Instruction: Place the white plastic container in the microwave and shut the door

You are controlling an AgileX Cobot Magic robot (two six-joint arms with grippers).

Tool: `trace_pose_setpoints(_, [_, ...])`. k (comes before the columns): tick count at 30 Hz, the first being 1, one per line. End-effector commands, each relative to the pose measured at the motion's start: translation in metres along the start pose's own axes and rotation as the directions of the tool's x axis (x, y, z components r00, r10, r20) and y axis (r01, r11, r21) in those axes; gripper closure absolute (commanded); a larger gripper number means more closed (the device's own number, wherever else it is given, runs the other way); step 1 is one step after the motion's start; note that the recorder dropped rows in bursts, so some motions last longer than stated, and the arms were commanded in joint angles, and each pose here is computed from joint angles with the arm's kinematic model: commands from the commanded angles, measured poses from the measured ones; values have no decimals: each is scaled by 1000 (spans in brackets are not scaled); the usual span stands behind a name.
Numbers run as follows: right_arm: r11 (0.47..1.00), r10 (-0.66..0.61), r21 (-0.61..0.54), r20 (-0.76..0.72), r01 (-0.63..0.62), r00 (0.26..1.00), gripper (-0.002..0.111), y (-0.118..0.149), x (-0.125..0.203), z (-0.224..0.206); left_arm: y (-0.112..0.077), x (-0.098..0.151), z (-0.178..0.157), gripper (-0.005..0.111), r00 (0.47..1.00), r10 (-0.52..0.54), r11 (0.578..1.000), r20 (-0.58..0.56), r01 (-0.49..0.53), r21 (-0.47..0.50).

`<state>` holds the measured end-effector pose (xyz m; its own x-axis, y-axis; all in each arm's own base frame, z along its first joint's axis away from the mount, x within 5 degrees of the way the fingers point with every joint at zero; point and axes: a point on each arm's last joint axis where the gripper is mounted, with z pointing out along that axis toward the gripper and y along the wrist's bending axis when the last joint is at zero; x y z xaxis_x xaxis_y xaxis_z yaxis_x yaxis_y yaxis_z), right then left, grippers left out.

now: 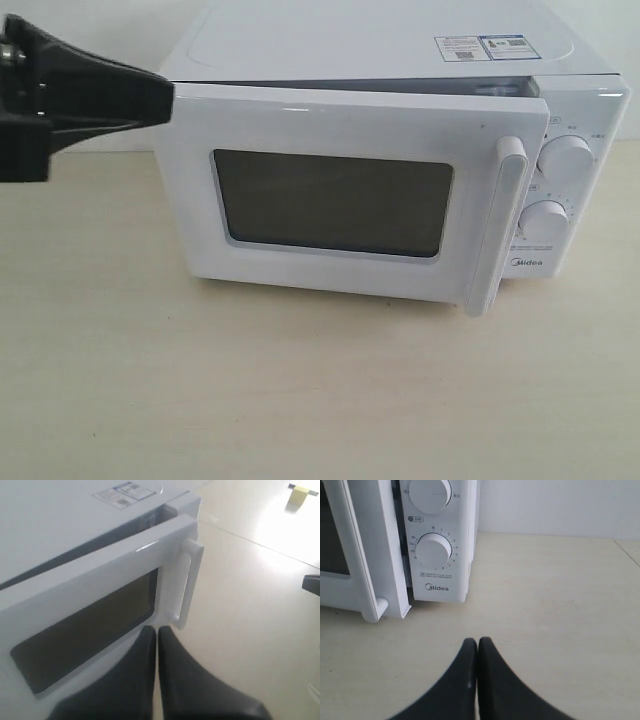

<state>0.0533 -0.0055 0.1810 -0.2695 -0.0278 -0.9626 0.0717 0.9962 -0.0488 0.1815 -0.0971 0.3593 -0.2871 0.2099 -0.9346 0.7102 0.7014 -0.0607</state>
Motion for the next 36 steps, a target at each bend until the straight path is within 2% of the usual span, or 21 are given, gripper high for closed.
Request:
trace_pose_setpoints(1, [1000,-8,3,8,8,1000,108,0,-1,0,-16,5,-35,103,993,-7,998,114,13,-57])
trace_pose_setpoints(3, [1000,-8,3,8,8,1000,108,0,-1,0,-22,12,-49,103,986,-29,996,164,43,-82])
trace_pose_setpoints(8, [1000,-11,3,15,11,1000,108,0,-1,0,-32,29,-76,103,962,4,987,274,41,-158])
trace_pose_setpoints(11, [997,-73,19,45,72,996,108,-1,-4,0,-37,39,-87,103,948,23,982,319,39,-186])
trace_pose_setpoints(14, [983,-184,52,124,179,975,108,-3,-12,-1,-41,46,-93,103,941,34,982,337,32,-188])
trace_pose_setpoints(17, [967,-256,81,307,243,917,108,0,-29,-5,-43,48,-96,103,938,38,982,343,28,-187])
trace_pose_setpoints(20, [967,-249,90,538,240,805,108,5,-49,-15,-43,48,-96,103,938,39,982,345,29,-189])
trace_pose_setpoints(24, [968,-220,98,779,232,588,108,11,-70,-35,-43,48,-96,103,937,39,981,346,30,-191])
trace_pose_setpoints(31, [972,-154,90,941,216,301,108,16,-84,-62,-43,47,-96,103,937,39,981,347,30,-192])
trace_pose_setpoints(35, [983,-7,-18,991,185,134,108,17,-89,-79,-43,48,-95,103,938,38,981,345,30,-191])
trace_pose_setpoints(36, [983,39,-59,992,174,117,108,16,-89,-81,-43,48,-95,103,938,38,982,344,29,-189])
